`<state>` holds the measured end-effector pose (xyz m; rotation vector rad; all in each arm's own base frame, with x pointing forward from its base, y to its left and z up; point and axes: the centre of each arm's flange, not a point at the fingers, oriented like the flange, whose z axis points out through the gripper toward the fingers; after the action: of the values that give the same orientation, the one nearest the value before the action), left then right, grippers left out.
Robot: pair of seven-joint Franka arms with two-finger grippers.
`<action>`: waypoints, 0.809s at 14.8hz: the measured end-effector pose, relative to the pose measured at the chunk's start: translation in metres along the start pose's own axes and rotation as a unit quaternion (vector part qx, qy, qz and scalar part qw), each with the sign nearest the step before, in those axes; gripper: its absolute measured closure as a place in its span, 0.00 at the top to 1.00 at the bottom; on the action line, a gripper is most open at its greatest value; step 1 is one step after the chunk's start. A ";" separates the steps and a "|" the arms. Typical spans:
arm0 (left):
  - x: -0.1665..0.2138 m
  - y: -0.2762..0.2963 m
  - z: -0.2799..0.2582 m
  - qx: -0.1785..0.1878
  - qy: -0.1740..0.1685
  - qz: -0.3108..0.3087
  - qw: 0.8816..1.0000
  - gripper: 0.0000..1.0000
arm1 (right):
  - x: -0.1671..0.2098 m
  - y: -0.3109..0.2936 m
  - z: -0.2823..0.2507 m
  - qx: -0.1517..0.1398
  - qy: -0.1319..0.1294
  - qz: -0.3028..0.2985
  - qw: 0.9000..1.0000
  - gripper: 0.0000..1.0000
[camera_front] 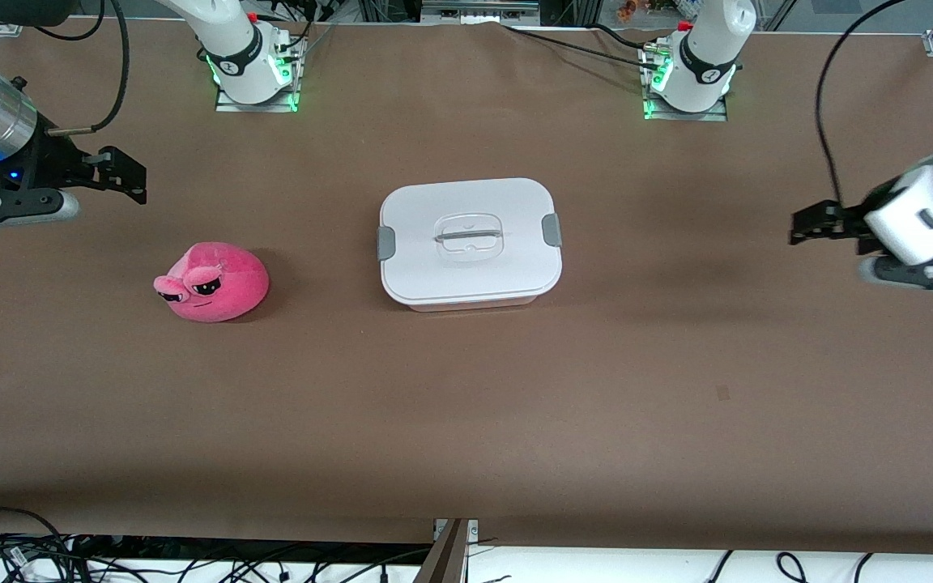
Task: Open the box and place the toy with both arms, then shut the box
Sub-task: 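Move the left gripper over the white box lid handle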
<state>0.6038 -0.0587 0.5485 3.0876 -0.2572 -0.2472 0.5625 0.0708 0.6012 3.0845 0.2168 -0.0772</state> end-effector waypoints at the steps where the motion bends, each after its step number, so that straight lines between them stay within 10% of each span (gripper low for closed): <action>1: 0.004 0.028 0.007 0.001 -0.006 0.023 1.000 1.00 | 0.000 0.000 0.000 0.000 0.000 0.000 1.000 1.00; 6: 0.010 0.174 0.047 -0.012 -0.031 0.195 0.980 1.00 | 0.000 -0.001 0.000 0.000 0.001 -0.001 1.000 1.00; 12: 0.006 0.325 0.099 -0.017 0.019 0.391 0.920 1.00 | 0.000 -0.002 -0.001 0.000 0.001 -0.001 1.000 1.00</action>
<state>0.5407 -0.3819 0.4647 2.6639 -1.3954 -0.1491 0.5625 0.0725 0.6018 3.0843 0.2213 -0.0736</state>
